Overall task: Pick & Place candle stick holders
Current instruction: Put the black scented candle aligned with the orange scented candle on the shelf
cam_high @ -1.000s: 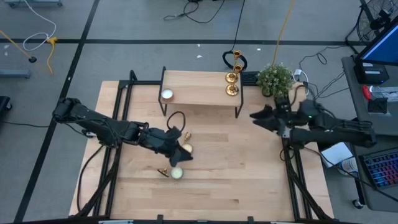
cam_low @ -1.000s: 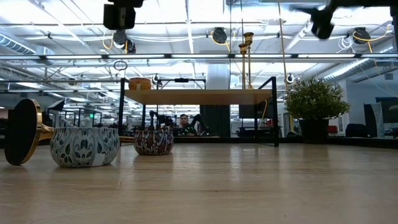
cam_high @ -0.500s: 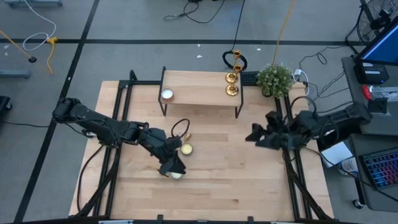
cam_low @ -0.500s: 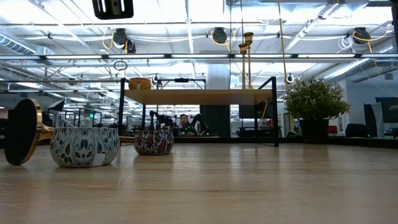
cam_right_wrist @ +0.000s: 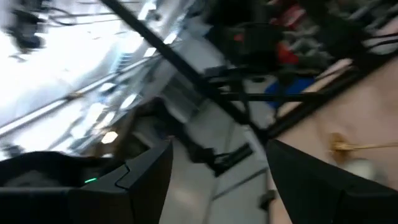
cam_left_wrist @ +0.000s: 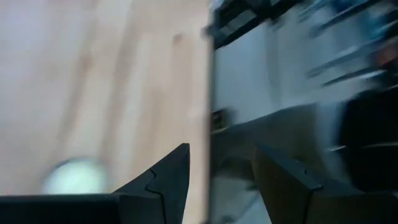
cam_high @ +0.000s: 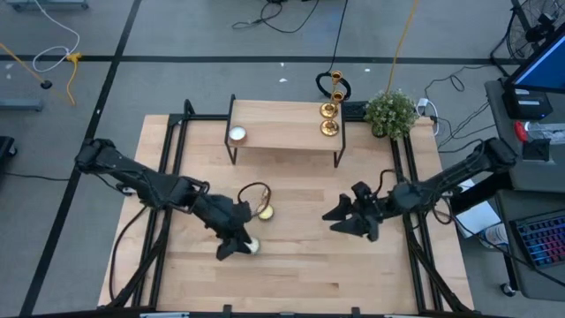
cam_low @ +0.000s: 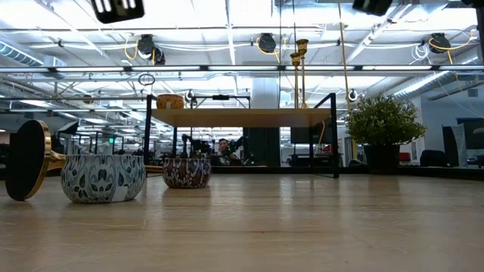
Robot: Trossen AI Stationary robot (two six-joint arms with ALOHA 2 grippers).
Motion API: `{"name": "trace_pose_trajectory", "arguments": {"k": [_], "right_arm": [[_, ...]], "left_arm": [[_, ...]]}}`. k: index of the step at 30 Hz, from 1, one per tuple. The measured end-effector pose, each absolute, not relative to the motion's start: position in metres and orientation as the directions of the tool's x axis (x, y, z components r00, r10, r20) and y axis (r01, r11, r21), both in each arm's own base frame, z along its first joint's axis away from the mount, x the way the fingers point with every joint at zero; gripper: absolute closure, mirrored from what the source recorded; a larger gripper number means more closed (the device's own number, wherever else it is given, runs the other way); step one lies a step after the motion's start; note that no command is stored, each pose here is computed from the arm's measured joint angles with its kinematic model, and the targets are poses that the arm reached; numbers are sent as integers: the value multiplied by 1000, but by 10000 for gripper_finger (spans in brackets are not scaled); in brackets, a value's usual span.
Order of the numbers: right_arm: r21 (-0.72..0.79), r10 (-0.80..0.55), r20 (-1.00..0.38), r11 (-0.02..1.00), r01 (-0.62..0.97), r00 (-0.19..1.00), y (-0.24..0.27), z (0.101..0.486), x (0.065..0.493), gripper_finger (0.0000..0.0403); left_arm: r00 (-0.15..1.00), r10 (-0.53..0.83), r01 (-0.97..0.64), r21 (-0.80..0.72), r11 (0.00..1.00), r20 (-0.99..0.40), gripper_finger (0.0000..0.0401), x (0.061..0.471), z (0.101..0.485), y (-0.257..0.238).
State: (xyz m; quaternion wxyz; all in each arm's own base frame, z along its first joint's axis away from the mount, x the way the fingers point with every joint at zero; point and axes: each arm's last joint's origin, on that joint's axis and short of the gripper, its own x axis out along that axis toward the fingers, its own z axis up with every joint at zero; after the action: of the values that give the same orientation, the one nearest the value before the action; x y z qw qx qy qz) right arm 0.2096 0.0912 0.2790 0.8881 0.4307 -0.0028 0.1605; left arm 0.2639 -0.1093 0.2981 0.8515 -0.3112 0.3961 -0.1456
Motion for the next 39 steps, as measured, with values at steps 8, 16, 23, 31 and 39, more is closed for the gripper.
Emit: {"name": "trace_pose_trajectory", "arguments": {"k": [8, 16, 23, 31, 39], "right_arm": [[745, 93, -46, 667, -28, 995, 90, 257, 214, 147], [739, -6, -125, 667, 98, 992, 87, 249, 214, 147], [728, 43, -97, 684, 41, 994, 86, 255, 210, 147], [664, 49, -45, 748, -7, 998, 80, 270, 198, 147], [634, 85, -79, 774, -16, 993, 79, 270, 190, 147]], "left_arm": [[487, -282, -121, -384, 915, -826, 224, 250, 303, -120], [467, -236, -342, -420, 840, -852, 224, 281, 273, -124], [417, -231, -94, -294, 951, -879, 223, 309, 237, -146], [278, -174, -71, -201, 977, -945, 222, 322, 241, -157], [364, 22, -485, -169, 858, -931, 138, 352, 260, -96]]}}
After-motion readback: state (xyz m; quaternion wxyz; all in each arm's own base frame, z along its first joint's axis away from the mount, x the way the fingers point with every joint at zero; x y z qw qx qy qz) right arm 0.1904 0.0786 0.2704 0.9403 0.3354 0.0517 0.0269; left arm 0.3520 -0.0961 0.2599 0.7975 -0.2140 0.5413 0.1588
